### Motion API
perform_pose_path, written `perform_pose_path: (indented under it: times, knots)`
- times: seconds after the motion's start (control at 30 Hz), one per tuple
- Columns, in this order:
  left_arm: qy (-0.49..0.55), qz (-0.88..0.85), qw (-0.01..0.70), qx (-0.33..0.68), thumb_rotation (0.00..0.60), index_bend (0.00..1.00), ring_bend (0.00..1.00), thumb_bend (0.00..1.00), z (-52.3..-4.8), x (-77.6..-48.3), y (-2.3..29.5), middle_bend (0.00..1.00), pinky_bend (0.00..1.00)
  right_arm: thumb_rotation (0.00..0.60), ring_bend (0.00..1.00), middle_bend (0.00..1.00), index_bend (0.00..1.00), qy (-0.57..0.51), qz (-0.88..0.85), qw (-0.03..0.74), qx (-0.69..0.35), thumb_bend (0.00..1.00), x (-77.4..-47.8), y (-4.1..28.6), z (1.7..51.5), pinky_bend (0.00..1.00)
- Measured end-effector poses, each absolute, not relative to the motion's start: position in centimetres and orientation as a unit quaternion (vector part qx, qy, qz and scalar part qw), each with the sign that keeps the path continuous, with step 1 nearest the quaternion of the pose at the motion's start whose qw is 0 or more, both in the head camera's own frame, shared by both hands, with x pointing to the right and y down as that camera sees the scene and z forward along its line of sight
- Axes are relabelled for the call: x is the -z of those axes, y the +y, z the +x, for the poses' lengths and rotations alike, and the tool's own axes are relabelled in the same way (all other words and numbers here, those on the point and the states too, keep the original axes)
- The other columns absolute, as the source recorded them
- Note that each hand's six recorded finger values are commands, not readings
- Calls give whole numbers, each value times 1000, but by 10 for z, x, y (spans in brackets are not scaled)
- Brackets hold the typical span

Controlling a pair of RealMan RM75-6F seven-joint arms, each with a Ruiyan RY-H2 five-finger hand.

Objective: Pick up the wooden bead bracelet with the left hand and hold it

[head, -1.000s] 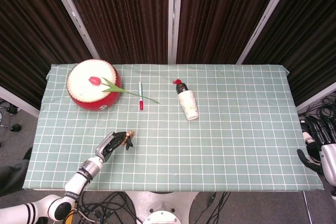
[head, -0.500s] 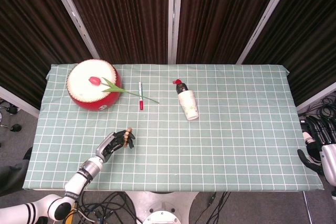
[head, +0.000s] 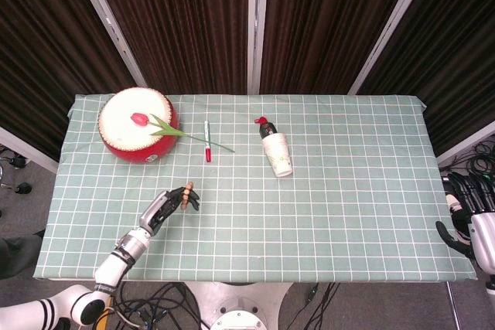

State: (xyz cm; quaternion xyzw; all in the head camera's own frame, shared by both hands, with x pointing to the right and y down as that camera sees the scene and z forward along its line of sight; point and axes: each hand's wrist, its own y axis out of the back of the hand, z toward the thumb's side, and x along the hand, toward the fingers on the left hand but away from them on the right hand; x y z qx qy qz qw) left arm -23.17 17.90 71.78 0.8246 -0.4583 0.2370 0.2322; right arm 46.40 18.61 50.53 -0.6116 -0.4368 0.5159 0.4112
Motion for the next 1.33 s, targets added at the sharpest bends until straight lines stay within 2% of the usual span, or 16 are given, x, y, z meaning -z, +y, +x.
perform_pose_path:
  times: [0.1, 0.2, 0.3, 0.4, 0.47, 0.53, 0.67, 0.73, 0.9, 1.03, 1.13, 1.33]
  knots:
    - [-447, 836, 192, -253, 216, 276, 180, 557, -234, -720, 178, 360, 90, 600, 0, 95, 0, -436, -613, 408, -517, 210, -507, 187, 465, 0]
    - [-432, 848, 134, -276, 227, 243, 123, 430, -237, -722, 176, 302, 86, 600, 0, 95, 0, -436, -614, 406, -519, 209, -509, 187, 466, 0]
    - [-416, 855, 58, -305, 272, 239, 107, 305, -241, -723, 172, 281, 80, 600, 0, 94, 0, -435, -615, 403, -520, 209, -511, 188, 466, 0]
    - [-403, 851, -30, -335, 376, 259, 107, 260, -246, -722, 166, 280, 77, 600, 0, 94, 0, -434, -616, 400, -521, 209, -513, 189, 467, 0]
    - [-395, 841, -95, -358, 510, 294, 107, 250, -251, -720, 160, 281, 73, 600, 0, 93, 0, -435, -617, 397, -522, 209, -514, 190, 468, 0]
    - [-393, 823, -156, -380, 600, 308, 107, 249, -259, -716, 153, 283, 71, 600, 0, 93, 0, -435, -617, 395, -523, 209, -514, 191, 469, 0]
    - [-434, 766, -231, -415, 600, 336, 145, 247, -291, -699, 137, 329, 72, 600, 0, 90, 0, -433, -617, 387, -530, 210, -517, 194, 473, 0]
    - [-470, 731, -245, -430, 600, 369, 202, 245, -317, -688, 132, 383, 85, 600, 0, 91, 0, -432, -618, 382, -534, 211, -518, 196, 475, 0]
    - [-522, 652, -275, -477, 600, 377, 209, 245, -389, -660, 138, 392, 94, 600, 0, 108, 0, -426, -622, 369, -543, 216, -524, 200, 477, 0]
    - [-513, 593, -313, -535, 600, 346, 207, 246, -441, -637, 156, 364, 66, 600, 0, 113, 0, -418, -629, 354, -551, 217, -532, 203, 477, 0]
    - [-503, 568, -315, -570, 600, 309, 172, 245, -469, -624, 176, 326, 58, 600, 0, 112, 0, -418, -634, 349, -549, 217, -536, 203, 475, 0]
    - [-494, 545, -308, -603, 600, 294, 162, 246, -488, -603, 212, 303, 49, 600, 0, 110, 0, -412, -650, 345, -537, 216, -543, 204, 465, 0]
